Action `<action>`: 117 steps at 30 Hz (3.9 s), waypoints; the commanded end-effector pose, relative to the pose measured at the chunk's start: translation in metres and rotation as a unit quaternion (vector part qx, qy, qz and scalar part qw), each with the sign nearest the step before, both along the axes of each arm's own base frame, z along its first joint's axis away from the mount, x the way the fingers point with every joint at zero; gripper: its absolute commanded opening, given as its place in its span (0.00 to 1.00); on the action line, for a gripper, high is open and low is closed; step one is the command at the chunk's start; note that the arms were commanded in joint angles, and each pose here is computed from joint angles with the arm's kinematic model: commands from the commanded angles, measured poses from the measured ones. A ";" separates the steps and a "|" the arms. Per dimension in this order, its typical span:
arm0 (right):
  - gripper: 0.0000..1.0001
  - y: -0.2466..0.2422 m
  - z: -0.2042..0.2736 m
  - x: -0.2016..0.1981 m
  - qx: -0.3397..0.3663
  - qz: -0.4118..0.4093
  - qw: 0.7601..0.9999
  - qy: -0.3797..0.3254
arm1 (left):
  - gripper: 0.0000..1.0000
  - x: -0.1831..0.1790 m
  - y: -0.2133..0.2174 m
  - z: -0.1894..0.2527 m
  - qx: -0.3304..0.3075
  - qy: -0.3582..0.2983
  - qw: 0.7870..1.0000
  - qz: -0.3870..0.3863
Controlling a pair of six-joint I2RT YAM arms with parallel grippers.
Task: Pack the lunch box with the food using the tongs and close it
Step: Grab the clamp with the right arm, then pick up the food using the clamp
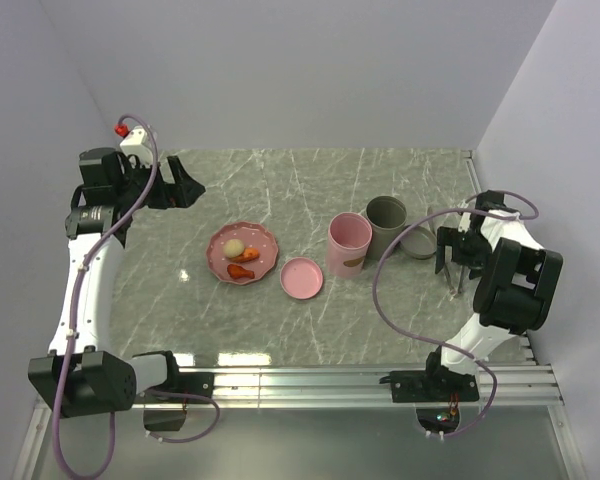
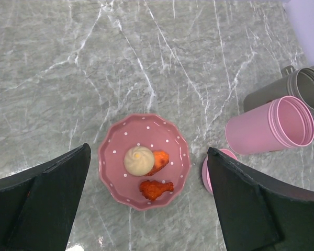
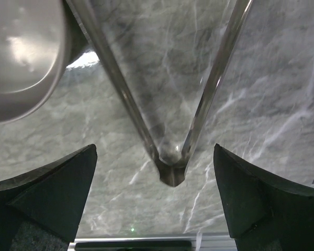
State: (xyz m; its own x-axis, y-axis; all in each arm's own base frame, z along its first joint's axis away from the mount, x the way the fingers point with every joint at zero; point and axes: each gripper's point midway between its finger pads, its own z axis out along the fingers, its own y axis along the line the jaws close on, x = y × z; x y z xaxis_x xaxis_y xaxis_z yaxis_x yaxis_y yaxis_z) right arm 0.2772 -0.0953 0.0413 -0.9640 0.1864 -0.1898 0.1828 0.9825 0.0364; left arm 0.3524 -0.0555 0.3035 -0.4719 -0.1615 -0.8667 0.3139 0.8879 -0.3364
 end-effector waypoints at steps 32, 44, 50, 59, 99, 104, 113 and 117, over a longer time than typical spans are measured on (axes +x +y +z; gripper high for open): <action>0.69 -0.043 -0.015 0.078 -0.039 0.005 0.998 -0.050 | 0.99 0.019 -0.011 -0.006 -0.028 0.002 0.999 -0.045; 0.79 -0.055 -0.022 0.097 -0.050 0.018 0.998 -0.044 | 0.99 0.022 -0.008 -0.011 -0.035 0.009 0.998 -0.048; 0.80 -0.054 -0.027 0.104 -0.040 0.020 0.998 -0.047 | 0.99 0.025 -0.008 -0.013 -0.039 0.013 0.998 -0.049; 0.85 -0.051 -0.031 0.111 -0.030 0.038 0.997 -0.051 | 1.00 0.027 -0.009 -0.014 -0.048 0.019 0.997 -0.054; 0.65 0.007 0.193 0.097 0.080 0.091 0.964 -0.237 | 0.99 0.010 -0.015 0.003 -0.094 0.008 0.990 -0.106; 0.65 0.045 0.244 0.088 0.136 0.133 0.935 -0.300 | 0.99 0.001 -0.021 0.024 -0.092 -0.027 0.987 -0.125; 0.65 0.151 0.300 0.070 0.155 0.290 0.873 -0.361 | 0.99 -0.005 -0.022 0.033 -0.116 -0.022 0.986 -0.121; 0.64 0.192 0.308 0.066 0.165 0.346 0.848 -0.365 | 0.99 -0.008 -0.020 0.029 -0.144 -0.007 0.982 -0.118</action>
State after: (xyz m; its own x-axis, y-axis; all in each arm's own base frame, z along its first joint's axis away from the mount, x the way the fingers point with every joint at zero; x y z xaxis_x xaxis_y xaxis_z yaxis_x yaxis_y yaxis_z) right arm 0.3485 0.0730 0.3211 -0.6075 -0.1746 -0.7749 -0.5400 0.8062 0.2417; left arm 0.3503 -0.0741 0.3145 -0.5405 -0.2627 -0.7993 0.4727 0.6910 -0.5468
